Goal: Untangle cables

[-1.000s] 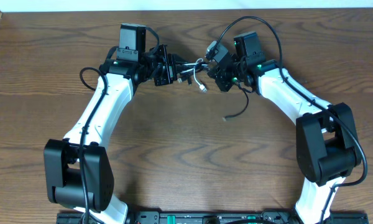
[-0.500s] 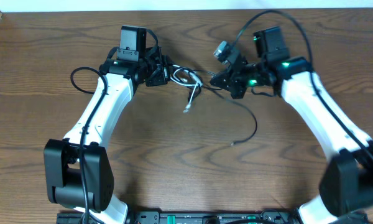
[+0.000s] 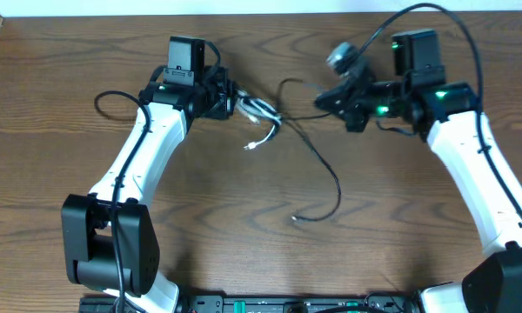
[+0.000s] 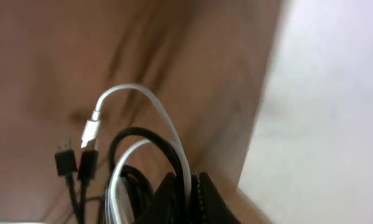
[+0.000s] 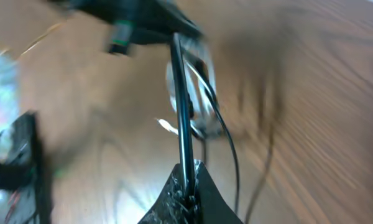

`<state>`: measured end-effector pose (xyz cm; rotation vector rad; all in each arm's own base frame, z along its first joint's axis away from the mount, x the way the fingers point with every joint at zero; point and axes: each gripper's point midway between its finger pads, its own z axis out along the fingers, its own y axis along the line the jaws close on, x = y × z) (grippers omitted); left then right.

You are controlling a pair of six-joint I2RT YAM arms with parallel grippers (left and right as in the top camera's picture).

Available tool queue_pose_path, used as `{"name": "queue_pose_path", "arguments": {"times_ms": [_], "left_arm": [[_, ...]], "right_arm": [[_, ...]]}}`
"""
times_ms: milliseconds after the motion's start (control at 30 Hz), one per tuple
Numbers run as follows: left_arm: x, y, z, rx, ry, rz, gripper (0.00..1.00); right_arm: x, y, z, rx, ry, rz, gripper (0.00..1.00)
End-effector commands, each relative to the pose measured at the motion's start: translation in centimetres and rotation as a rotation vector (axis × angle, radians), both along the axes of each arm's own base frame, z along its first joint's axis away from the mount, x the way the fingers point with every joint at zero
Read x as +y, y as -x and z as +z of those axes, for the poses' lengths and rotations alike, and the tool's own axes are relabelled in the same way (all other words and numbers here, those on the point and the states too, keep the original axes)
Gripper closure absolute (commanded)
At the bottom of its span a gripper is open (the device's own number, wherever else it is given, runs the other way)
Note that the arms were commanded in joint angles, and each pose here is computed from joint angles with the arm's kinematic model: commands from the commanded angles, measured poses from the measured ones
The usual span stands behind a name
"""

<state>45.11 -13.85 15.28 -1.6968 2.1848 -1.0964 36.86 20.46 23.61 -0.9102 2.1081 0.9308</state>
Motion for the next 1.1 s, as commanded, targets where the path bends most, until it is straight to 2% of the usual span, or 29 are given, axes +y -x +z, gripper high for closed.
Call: {"name": "queue_pose_path", "arguments": {"times_ms": [0, 167, 267, 300, 333, 533, 633, 800, 900, 1000, 1067], "left_arm": [[-2.1, -1.6, 5.2, -0.401, -0.155, -0.384, 0.93], [-5.2, -1.7, 9.9, -0.748, -0.144, -0.638, 0.93], [-6.9, -1.0, 13.0, -0.967, -0.124, -0.774, 0.93], [-7.9, 0.1, 14.8, -1.11, -0.109, -0.868, 0.93], [-8.2, 0.6, 15.4, -1.162, -0.1, -0.908, 0.93], [-8.5, 4.1, 17.2, -1.353, -0.001, -1.107, 0.92], [-8.1, 4.8, 17.4, -1.387, 0.022, -1.147, 0.93], [-7.5, 4.7, 17.4, -1.401, 0.014, -1.148, 0.93], [-7.3, 4.6, 17.4, -1.402, 0.009, -1.146, 0.93], [-7.3, 4.6, 17.4, -1.402, 0.01, -1.146, 0.93], [-7.3, 4.6, 17.4, -1.402, 0.01, -1.146, 0.93]], "right_arm": [[-4.9, -2.9, -0.8, 0.114, 0.06, -0.321, 0.99], [-9.3, -4.6, -2.3, 0.179, 0.139, -0.571, 0.99], [-10.5, -5.0, -3.0, 0.184, 0.179, -0.632, 0.99], [-11.1, -5.3, -3.5, 0.204, 0.195, -0.68, 0.99], [-11.3, -5.5, -3.9, 0.212, 0.201, -0.696, 0.99], [-11.5, -6.0, -7.2, 0.323, 0.221, -0.745, 0.99], [-11.1, -5.7, -9.0, 0.391, 0.223, -0.735, 0.98], [-10.7, -4.3, -11.3, 0.498, 0.248, -0.702, 0.78], [-10.8, -3.4, -11.8, 0.506, 0.291, -0.656, 0.67], [-10.0, -2.5, -11.7, 0.481, 0.301, -0.544, 0.52], [-8.5, -1.8, -11.1, 0.443, 0.26, -0.4, 0.44]]}}
